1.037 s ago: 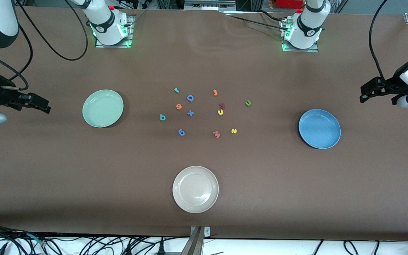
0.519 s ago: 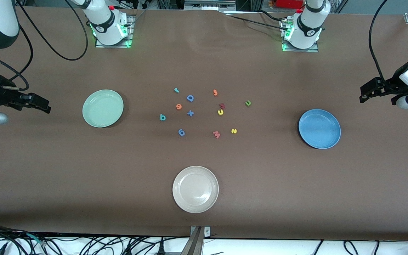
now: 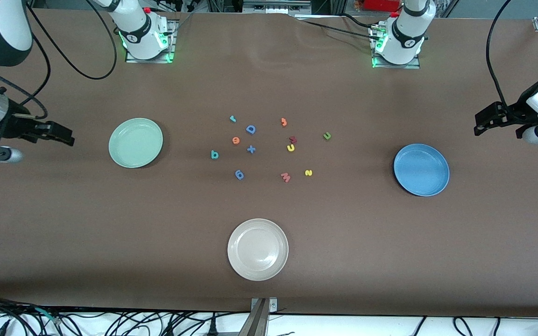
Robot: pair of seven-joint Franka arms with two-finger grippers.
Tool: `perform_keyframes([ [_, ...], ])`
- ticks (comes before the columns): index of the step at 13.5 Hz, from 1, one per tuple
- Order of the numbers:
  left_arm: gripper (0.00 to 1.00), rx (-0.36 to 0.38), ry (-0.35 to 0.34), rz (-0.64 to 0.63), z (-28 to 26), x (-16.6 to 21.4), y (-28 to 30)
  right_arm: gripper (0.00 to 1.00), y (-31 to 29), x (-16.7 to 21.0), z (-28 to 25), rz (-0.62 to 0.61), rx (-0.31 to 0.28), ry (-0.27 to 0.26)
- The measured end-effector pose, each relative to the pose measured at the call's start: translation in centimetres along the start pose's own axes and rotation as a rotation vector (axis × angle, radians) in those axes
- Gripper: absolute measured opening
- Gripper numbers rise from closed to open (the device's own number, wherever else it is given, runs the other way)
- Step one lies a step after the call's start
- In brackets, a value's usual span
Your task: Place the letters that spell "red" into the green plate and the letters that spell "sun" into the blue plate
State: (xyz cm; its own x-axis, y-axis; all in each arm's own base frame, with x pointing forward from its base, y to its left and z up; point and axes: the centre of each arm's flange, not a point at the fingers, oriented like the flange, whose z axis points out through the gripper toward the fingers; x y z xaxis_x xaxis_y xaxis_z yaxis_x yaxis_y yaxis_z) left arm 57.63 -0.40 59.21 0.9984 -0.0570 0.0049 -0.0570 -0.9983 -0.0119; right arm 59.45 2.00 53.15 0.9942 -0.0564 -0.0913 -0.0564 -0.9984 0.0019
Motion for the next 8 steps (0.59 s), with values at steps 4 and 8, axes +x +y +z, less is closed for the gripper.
perform_keyframes([
  [4, 1.0, 0.0, 0.0, 0.0, 0.0, 0.0, 0.0, 1.0, -1.6, 0.5, 2.8, -0.025, -0.013, -0.065],
  [8, 1.0, 0.0, 0.0, 0.0, 0.0, 0.0, 0.0, 1.0, -1.4, 0.9, 3.9, -0.019, -0.02, -0.081],
])
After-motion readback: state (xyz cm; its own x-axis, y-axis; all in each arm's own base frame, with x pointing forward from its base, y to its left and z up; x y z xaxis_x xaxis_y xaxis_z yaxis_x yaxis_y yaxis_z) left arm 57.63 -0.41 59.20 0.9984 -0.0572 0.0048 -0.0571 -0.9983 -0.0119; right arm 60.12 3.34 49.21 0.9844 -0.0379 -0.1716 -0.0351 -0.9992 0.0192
